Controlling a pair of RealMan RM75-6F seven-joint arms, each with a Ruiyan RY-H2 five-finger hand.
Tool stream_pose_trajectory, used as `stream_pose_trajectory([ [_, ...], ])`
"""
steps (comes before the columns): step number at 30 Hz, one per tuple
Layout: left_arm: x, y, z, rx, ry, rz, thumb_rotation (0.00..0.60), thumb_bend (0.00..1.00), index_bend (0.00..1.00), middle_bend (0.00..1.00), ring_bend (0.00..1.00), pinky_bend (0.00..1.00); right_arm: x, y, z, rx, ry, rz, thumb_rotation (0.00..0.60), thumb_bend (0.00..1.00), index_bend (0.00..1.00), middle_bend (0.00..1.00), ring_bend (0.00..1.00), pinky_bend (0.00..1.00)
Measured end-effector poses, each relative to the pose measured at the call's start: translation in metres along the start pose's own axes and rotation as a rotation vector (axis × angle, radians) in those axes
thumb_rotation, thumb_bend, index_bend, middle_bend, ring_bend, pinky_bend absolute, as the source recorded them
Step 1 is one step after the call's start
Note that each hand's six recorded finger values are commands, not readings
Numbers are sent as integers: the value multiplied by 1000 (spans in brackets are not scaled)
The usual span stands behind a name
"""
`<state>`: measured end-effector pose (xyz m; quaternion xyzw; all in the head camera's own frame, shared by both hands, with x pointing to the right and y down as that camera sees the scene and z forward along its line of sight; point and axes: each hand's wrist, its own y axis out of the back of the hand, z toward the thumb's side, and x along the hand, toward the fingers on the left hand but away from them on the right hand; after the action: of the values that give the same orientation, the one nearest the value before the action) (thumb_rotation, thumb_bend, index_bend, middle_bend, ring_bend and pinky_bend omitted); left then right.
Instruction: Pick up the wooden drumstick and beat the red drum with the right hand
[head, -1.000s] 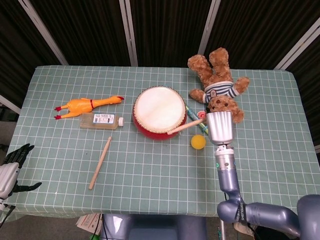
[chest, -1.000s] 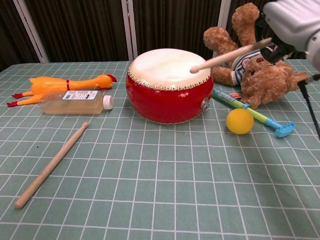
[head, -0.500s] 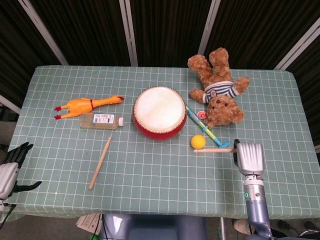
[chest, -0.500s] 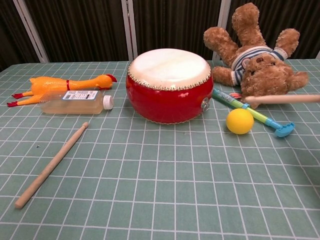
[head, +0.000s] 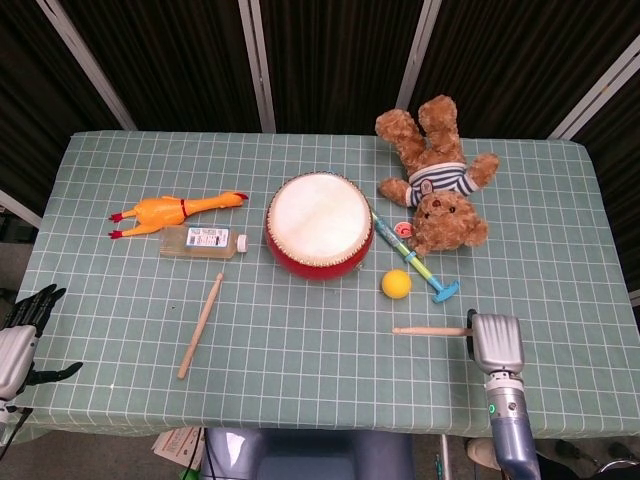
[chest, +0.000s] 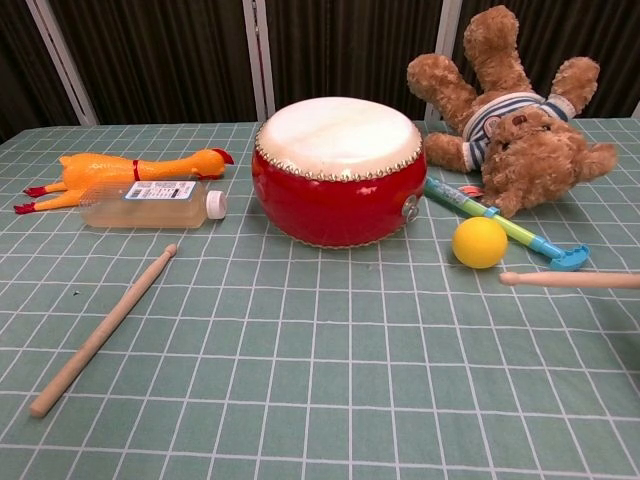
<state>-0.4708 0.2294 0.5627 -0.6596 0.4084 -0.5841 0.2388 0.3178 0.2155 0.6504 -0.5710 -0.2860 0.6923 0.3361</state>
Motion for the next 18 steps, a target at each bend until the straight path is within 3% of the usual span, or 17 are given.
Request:
stream_pose_trajectory([
  [12,0,0,0,-3,0,-4,600,24,9,0,0,27,0,-26,7,-40,1,69,600,606,560,1000,1000,990],
  [18,0,0,0,-2,0,-4,600,24,9,0,0,27,2,-29,11,-28,15,83,600,534,327,1000,1000,968],
])
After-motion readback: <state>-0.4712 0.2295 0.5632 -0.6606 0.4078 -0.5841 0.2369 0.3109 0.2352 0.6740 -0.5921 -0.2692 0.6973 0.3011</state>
